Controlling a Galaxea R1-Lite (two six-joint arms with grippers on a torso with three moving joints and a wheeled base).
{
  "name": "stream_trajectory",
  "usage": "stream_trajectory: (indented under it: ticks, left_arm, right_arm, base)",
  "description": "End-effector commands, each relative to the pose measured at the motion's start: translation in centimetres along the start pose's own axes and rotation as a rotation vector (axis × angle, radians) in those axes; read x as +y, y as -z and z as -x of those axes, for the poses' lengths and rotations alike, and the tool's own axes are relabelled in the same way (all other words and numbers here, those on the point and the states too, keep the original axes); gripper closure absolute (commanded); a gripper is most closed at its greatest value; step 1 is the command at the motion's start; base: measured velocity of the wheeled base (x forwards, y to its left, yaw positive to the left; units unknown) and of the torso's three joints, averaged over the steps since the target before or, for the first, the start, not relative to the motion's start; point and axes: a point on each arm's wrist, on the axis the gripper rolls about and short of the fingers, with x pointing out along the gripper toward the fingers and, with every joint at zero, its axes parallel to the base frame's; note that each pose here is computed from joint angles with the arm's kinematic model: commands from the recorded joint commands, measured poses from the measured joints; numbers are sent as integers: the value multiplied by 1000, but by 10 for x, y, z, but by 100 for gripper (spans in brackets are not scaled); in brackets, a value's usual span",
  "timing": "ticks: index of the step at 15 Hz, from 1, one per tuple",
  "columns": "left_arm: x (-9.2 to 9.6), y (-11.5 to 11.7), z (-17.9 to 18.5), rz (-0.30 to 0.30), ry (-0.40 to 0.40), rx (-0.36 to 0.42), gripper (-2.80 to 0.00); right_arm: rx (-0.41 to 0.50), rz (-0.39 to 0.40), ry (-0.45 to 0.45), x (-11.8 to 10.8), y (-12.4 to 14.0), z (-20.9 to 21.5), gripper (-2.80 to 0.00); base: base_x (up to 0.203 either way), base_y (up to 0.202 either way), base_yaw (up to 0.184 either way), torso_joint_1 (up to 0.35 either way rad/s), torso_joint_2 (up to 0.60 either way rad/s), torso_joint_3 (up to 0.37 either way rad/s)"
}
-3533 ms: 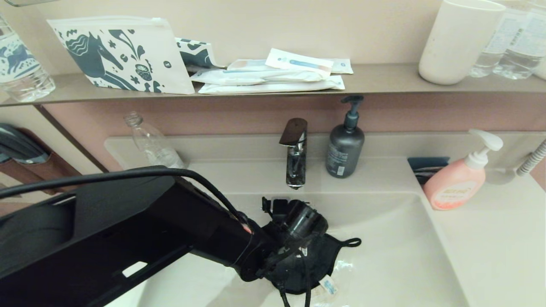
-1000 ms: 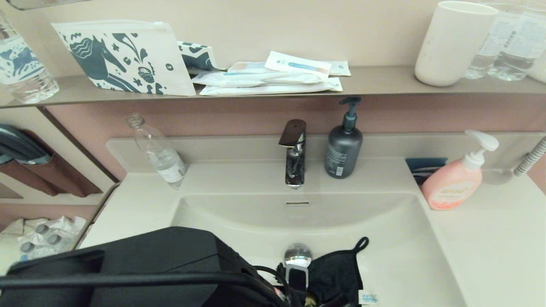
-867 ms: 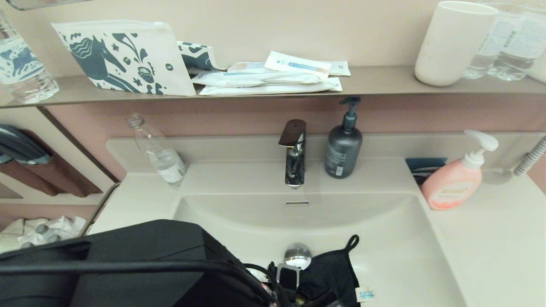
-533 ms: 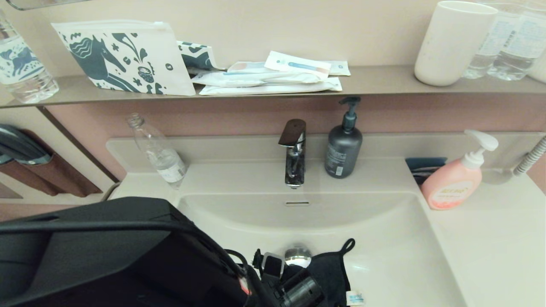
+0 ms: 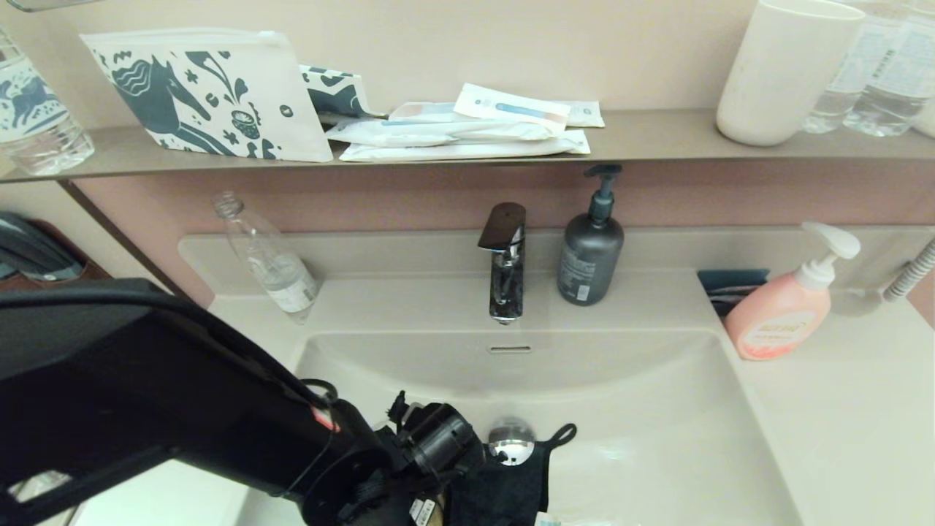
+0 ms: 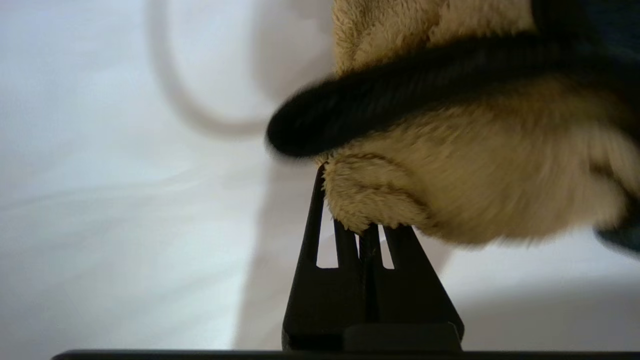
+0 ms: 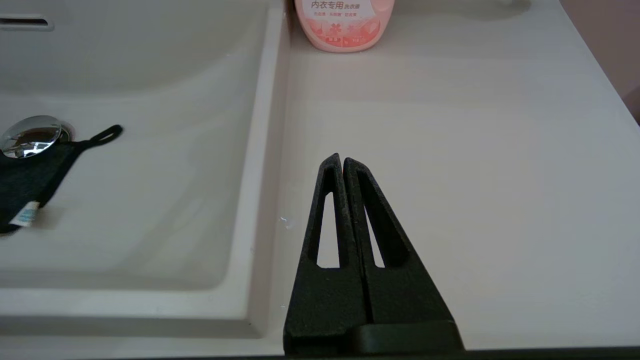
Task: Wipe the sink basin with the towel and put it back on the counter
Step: Wipe the sink
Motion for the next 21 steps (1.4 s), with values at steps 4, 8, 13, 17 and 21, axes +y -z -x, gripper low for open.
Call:
stream_trajectory:
  ticks: [4, 8, 13, 17, 21]
  left_arm:
    - [54, 3, 64, -15, -5, -24, 0]
    - [71, 0, 92, -32, -50, -8, 0]
    - [79, 21, 94, -94, -84, 128, 0]
    - [63, 32, 64, -43, -62, 141, 0]
    - [62, 34, 48, -30, -73, 171, 0]
  right_arm:
    - [0, 0, -1, 0, 0, 0, 0]
    - [0, 0, -1, 0, 0, 0, 0]
    - [1, 0, -1, 0, 0, 0, 0]
    - [0, 0, -1, 0, 0, 0, 0]
    - [0, 0, -1, 0, 0, 0, 0]
  base:
    - [0, 0, 0, 0, 0, 0]
    - [0, 0, 0, 0, 0, 0]
    - [0, 0, 0, 0, 0, 0]
    - [0, 0, 0, 0, 0, 0]
    - [0, 0, 0, 0, 0, 0]
